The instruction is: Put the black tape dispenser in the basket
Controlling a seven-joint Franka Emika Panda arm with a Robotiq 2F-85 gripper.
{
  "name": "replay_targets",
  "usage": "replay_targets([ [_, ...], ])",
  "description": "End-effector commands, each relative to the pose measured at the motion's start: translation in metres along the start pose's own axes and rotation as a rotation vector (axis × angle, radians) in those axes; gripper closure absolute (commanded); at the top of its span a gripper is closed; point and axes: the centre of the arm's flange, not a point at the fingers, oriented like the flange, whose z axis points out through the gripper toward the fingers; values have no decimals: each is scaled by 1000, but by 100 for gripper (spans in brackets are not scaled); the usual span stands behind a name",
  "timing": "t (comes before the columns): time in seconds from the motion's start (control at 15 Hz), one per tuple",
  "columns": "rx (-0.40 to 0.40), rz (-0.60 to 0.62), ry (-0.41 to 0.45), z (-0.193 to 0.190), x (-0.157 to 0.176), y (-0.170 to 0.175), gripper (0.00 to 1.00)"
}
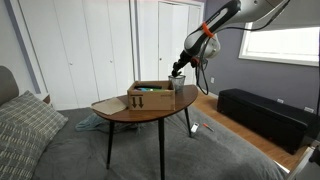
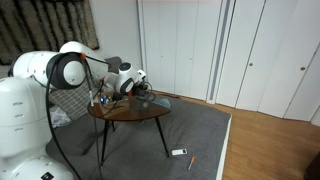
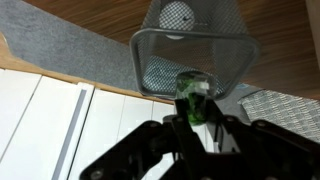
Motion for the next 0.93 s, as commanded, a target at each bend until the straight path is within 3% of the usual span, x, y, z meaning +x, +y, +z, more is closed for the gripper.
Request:
replay_targets([
  [0.0,18,-2,15,10,9,1,49],
  [0.27,27,-21,39,-7,22,-5,23],
  [0.47,84,-51,32,-31,35,-21,2],
  [0.87,328,-62,-170,-113,48,-78,0],
])
